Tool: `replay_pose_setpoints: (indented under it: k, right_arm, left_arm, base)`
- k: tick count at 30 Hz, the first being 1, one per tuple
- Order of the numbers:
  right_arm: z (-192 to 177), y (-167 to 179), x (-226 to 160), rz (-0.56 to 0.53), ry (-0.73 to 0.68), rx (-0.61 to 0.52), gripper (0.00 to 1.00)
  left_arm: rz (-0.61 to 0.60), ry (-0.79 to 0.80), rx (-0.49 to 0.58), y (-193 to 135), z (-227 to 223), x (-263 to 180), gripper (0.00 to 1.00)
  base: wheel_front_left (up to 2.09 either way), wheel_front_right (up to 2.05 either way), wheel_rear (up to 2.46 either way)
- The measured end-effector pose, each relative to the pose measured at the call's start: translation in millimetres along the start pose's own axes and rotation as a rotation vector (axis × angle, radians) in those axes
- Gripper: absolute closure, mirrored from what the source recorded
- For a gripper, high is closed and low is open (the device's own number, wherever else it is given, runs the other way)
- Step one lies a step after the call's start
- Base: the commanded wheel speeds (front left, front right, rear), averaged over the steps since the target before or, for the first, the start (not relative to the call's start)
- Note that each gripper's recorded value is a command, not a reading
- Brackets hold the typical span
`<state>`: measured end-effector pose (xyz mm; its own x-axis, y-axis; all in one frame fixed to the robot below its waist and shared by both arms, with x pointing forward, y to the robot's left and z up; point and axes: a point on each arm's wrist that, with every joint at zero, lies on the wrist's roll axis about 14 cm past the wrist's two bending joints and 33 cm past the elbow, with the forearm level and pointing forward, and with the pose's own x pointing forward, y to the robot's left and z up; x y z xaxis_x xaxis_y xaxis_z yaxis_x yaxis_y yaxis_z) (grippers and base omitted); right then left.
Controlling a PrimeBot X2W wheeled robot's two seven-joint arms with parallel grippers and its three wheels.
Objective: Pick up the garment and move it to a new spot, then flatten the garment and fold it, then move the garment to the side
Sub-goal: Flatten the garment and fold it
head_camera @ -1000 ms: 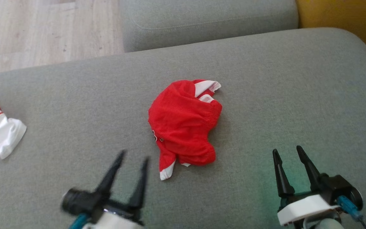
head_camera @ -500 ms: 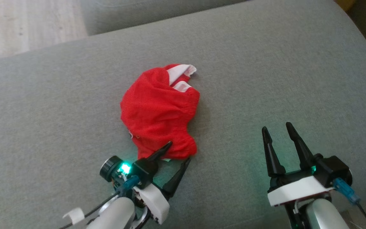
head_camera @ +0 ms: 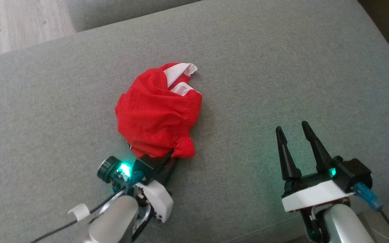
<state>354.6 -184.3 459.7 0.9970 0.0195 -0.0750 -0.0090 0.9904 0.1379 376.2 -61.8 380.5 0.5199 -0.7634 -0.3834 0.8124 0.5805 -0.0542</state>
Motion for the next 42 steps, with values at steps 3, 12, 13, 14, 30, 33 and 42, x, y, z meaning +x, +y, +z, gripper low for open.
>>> replay_pose_setpoints:
  k: [3,12,13,14,30,33,42]
  right_arm:
    - [3,1,-1,0.004,-0.01,0.0,0.0]
    - [14,5,-11,0.012,-0.045,0.0,0.0]
    - [15,5,-13,0.011,-0.049,0.0,0.0]
    - [16,4,-14,0.01,-0.052,0.0,0.0]
    - [13,3,-22,0.0,-0.046,0.005,0.0]
    - [10,4,-18,0.008,-0.037,0.006,0.0]
    - [-3,24,-7,0.076,0.004,-0.001,0.0]
  left_arm:
    - [0.002,-0.069,-0.049,-5,18,3,1.0]
    - [-0.098,-0.543,-0.235,-30,183,-6,1.0]
    - [-0.114,-0.583,-0.255,-33,196,-10,1.0]
    - [-0.131,-0.618,-0.275,-37,208,-15,1.0]
    - [0.048,-0.758,-0.585,-8,226,-48,1.0]
    - [0.173,-0.651,-0.659,12,161,-53,1.0]
    - [0.437,-0.459,-0.795,45,29,-101,1.0]
  base:
    - [0.0,0.0,0.0]
    - [0.0,0.0,0.0]
    - [0.0,0.0,0.0]
    - [0.0,0.0,0.0]
    - [0.0,0.0,0.0]
    - [0.0,0.0,0.0]
    - [0.0,0.0,0.0]
